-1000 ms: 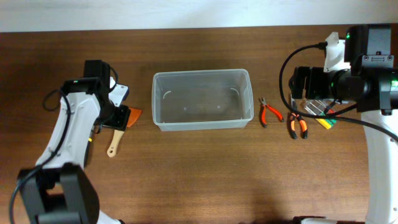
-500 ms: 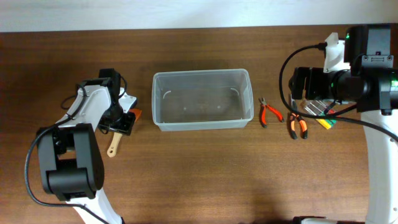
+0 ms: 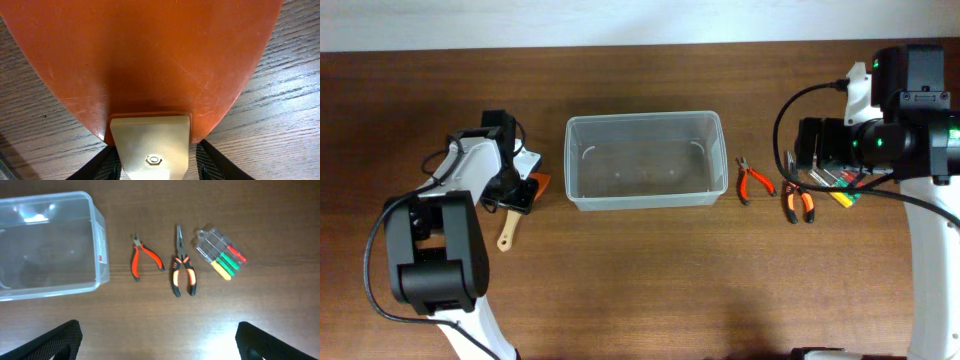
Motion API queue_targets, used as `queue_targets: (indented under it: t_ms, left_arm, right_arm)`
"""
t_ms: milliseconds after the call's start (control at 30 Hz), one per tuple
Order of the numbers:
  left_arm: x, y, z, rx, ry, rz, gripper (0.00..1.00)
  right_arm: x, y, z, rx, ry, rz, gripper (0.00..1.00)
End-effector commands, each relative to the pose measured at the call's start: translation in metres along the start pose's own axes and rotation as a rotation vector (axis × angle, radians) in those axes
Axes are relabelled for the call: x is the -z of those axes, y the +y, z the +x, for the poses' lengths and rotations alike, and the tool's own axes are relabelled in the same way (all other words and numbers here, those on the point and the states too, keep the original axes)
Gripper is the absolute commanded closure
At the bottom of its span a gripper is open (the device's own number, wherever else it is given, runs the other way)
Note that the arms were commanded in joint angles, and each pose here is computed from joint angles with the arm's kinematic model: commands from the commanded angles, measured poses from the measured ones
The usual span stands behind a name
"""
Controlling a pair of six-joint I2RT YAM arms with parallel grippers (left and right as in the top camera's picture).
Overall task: Pack container
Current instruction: 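Lower the left gripper and grasp the orange scraper's wooden handle, then lift the scraper with the left gripper and drop it into the container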
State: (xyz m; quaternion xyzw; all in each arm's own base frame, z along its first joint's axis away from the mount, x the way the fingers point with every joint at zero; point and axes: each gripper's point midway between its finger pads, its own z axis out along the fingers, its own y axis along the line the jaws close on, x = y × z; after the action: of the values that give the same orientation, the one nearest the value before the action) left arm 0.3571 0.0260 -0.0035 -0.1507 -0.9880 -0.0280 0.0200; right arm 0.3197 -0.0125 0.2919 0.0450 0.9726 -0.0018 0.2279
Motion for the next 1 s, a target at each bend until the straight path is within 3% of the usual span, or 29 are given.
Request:
queue_targets:
  t_ms: [0, 233, 300, 367, 633, 967]
  left_arm:
    - [-0.020, -0.002, 0.011, -0.006, 0.043, 0.010, 0.50]
    - [-0.020, -0.002, 0.010, -0.006, 0.038, 0.009, 0.56]
    - [-0.020, -0.003, 0.013, -0.006, 0.050, 0.014, 0.62]
    - [-0.019, -0.004, 0.017, -0.007, 0.067, 0.020, 0.74]
    - [-0.011, -0.005, 0.020, -0.009, 0.091, 0.028, 0.85]
    - [0.069, 0.021, -0.036, 0.000, -0.053, -0.024, 0.92]
  right_arm:
    - [0.000, -0.009, 0.002, -0.009, 0.007, 0.044, 0.01]
    - [0.000, -0.009, 0.005, -0.009, 0.023, 0.045, 0.01]
    - [0.000, -0.009, 0.006, -0.009, 0.023, 0.045, 0.01]
    - [0.000, -0.008, 0.006, -0.009, 0.023, 0.040, 0.02]
    - [0.000, -0.006, 0.007, -0.009, 0.028, 0.026, 0.01]
    - [0.000, -0.006, 0.009, -0.009, 0.036, 0.027, 0.01]
